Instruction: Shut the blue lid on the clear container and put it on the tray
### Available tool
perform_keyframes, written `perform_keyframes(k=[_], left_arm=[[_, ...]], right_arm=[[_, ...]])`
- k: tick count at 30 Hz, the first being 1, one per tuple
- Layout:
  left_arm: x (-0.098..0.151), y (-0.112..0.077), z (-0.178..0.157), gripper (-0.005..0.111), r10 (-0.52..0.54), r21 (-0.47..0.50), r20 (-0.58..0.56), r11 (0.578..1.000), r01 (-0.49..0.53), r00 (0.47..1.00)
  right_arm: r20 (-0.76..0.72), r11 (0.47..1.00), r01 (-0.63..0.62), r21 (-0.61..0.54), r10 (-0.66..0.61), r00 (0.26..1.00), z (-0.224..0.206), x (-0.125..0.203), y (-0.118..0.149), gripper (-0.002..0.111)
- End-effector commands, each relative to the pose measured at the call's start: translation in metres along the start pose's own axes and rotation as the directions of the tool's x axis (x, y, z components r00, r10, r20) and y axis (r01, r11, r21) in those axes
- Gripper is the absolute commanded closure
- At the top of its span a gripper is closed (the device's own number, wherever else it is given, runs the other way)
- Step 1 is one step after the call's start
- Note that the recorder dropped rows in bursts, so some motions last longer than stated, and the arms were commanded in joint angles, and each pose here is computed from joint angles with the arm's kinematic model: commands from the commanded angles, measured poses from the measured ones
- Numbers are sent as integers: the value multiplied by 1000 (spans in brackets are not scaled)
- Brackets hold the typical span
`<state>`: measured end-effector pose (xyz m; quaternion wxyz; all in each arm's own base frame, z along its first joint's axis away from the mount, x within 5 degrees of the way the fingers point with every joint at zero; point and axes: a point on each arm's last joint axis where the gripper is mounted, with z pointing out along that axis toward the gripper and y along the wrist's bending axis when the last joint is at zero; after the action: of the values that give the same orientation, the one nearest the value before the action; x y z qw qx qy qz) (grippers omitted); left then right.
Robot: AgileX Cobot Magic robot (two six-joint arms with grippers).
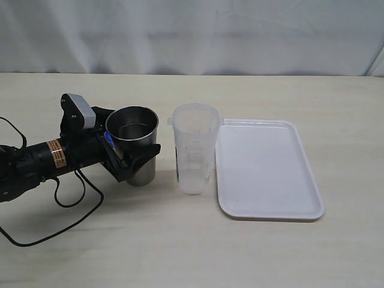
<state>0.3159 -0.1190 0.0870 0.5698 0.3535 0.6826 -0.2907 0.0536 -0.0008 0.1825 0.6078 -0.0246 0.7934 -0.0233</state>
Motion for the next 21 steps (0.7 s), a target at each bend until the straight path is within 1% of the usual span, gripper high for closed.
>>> perform_keyframes(k=[1,4,6,7,8,9,10,11,13,14,15,16,21], left_arm=[[-2,1,1,2,-6,-5,14,1000,7,1000],[-2,1,1,3,-6,-5,14,1000,6,1000],[-2,1,1,15,-6,-5,14,1000,6,1000],[-2,1,1,29,-6,-5,14,1000,6,1000],[-2,0,1,38,-5,-2,14,1000,5,1000],[-2,-1,1,52,0,12,11,1000,0,1000],[-1,-2,1,59,4,22,9,1000,-4,1000],[-1,-2,1,69,6,28,8,1000,-6,1000],[-1,-2,1,78,7,30,8,1000,-7,1000],[-1,-3,1,85,9,36,7,999,-9,1000],[-1,-4,1,94,14,49,4,999,-14,1000],[-1,-6,1,107,21,68,1,997,-21,1000],[0,-6,1,107,21,74,0,997,-21,1000]], right_arm=[[8,1000,-3,4,3,1000,0,0,0,104],[8,1000,-3,4,3,1000,0,0,0,104],[8,1000,-3,4,3,1000,0,0,0,104],[8,1000,-3,4,3,1000,0,0,0,104],[8,1000,-3,4,3,1000,0,0,0,104],[8,1000,-3,4,3,1000,0,0,0,104],[8,1000,-3,4,3,1000,0,0,0,104],[8,1000,-3,4,3,1000,0,0,0,104],[8,1000,-3,4,3,1000,0,0,0,104],[8,1000,-3,4,3,1000,0,0,0,104],[8,1000,-3,4,3,1000,0,0,0,104],[8,1000,-3,4,3,1000,0,0,0,104],[8,1000,-3,4,3,1000,0,0,0,104]])
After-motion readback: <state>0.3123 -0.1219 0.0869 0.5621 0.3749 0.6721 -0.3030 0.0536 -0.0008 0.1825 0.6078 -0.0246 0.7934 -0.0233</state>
